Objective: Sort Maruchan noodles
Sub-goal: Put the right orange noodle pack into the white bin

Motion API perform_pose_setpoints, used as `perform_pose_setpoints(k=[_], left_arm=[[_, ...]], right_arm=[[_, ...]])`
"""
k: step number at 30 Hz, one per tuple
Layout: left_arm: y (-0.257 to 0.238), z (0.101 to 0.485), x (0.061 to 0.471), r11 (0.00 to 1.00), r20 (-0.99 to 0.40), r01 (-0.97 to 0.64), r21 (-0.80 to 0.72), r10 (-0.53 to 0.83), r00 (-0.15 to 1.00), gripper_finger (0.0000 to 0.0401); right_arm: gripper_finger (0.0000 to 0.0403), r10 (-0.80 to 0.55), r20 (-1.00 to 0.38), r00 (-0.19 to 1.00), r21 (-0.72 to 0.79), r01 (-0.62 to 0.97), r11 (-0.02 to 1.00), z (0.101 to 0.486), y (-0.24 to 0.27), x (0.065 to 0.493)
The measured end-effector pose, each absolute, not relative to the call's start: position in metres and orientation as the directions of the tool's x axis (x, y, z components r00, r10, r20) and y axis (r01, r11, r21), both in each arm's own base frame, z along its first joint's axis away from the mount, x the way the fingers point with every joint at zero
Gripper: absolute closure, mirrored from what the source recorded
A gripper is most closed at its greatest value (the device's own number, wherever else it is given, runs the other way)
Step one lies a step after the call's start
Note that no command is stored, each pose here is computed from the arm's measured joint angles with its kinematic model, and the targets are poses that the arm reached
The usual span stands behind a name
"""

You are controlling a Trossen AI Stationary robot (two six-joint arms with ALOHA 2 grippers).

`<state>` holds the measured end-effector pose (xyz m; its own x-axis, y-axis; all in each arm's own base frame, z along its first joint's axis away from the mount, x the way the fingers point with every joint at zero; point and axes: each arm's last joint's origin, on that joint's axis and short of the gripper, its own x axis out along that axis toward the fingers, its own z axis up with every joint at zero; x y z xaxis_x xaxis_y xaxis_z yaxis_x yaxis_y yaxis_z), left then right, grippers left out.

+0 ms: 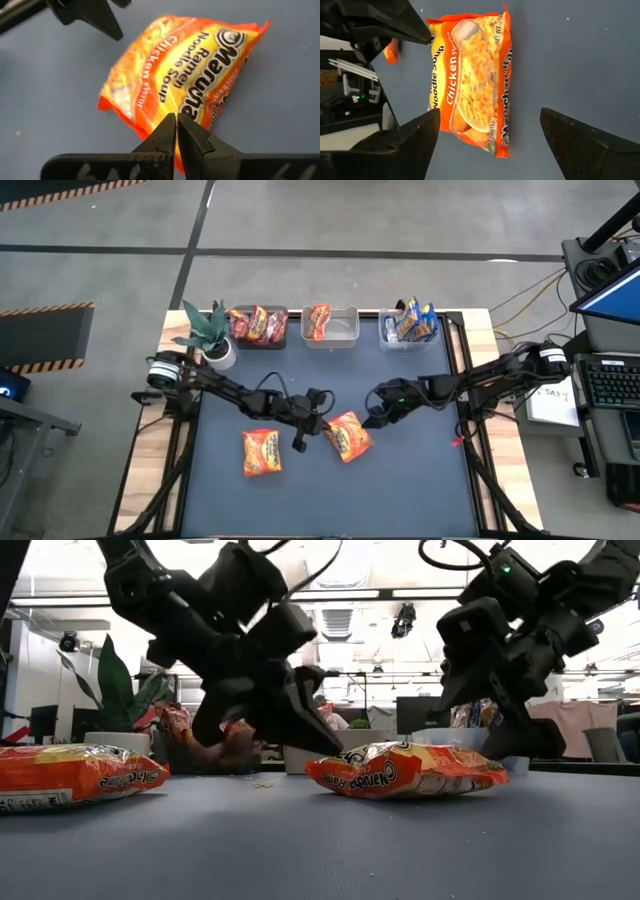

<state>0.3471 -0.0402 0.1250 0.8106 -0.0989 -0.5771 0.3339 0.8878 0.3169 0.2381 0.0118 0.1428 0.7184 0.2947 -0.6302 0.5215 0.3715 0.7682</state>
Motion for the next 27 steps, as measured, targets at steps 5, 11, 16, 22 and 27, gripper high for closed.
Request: perform_pose_setpoints(k=[5,11,16,22,27], left_arm=[[-0.039,0.111,0.349,0.894,-0.6,0.351,0.278,-0.124,0.79,0.0401],[-0.036,0.107,0.35,0.909,-0.604,0.333,0.251,-0.121,0.787,0.0401],[-0.034,0.106,0.349,0.911,-0.624,0.332,0.245,-0.114,0.773,0.0401],[-0.032,0.102,0.345,0.912,-0.64,0.334,0.239,-0.111,0.761,0.0401],[-0.031,0.1,0.342,0.913,-0.644,0.333,0.238,-0.109,0.757,0.0401]], right_arm=[[0.0071,0.27,-0.632,0.726,0.764,0.526,0.374,0.138,0.012,0.235],[0.0069,0.245,-0.634,0.734,0.757,0.524,0.39,0.138,0.013,0.235],[0.0069,0.246,-0.629,0.738,0.758,0.51,0.407,0.133,0.018,0.239],[0.0075,0.278,-0.558,0.781,0.805,0.43,0.408,0.123,0.022,0.258],[0.0078,0.306,-0.522,0.796,0.828,0.388,0.405,0.114,0.024,0.271]])
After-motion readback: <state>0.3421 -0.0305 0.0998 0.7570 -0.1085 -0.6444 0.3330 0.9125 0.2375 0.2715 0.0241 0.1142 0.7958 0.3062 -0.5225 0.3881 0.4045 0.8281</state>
